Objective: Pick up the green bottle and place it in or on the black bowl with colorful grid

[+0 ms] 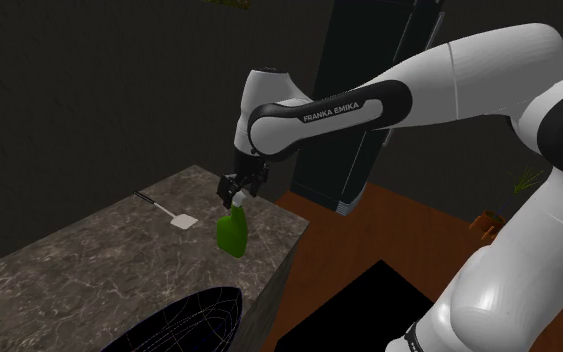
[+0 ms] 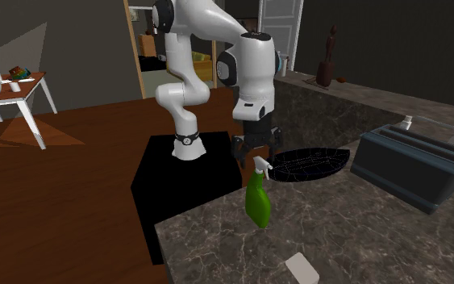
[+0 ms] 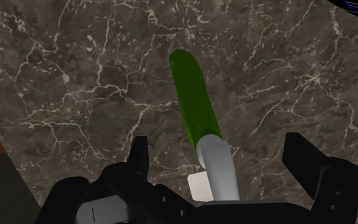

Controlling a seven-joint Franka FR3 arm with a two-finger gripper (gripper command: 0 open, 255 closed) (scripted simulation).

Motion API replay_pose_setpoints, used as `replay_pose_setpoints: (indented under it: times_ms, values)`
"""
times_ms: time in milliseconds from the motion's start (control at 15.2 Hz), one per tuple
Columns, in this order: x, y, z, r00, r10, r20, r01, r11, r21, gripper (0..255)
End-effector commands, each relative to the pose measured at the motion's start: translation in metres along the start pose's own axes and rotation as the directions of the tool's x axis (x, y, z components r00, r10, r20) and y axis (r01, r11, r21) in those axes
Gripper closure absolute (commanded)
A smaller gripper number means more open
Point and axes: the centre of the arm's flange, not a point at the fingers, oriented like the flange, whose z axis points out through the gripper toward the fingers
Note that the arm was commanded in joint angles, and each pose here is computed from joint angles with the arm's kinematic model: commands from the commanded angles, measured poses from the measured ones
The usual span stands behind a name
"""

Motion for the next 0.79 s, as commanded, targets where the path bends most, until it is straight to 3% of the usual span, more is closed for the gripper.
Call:
replay_pose_setpoints:
  times_ms: [0, 198, 264, 726]
  values:
    - [0.0001, 0.0001, 0.0002, 1.000, 0.000, 0.000, 0.000, 1.000, 0.000, 0]
    - [0.0001, 0.0000, 0.0002, 1.000, 0.000, 0.000, 0.000, 1.000, 0.000, 0]
    - [0.0001, 0.0000, 0.0002, 1.000, 0.000, 0.000, 0.000, 1.000, 0.000, 255]
    - [0.0001, 0.0000, 0.0001, 1.000, 0.000, 0.000, 0.000, 1.000, 0.000, 255]
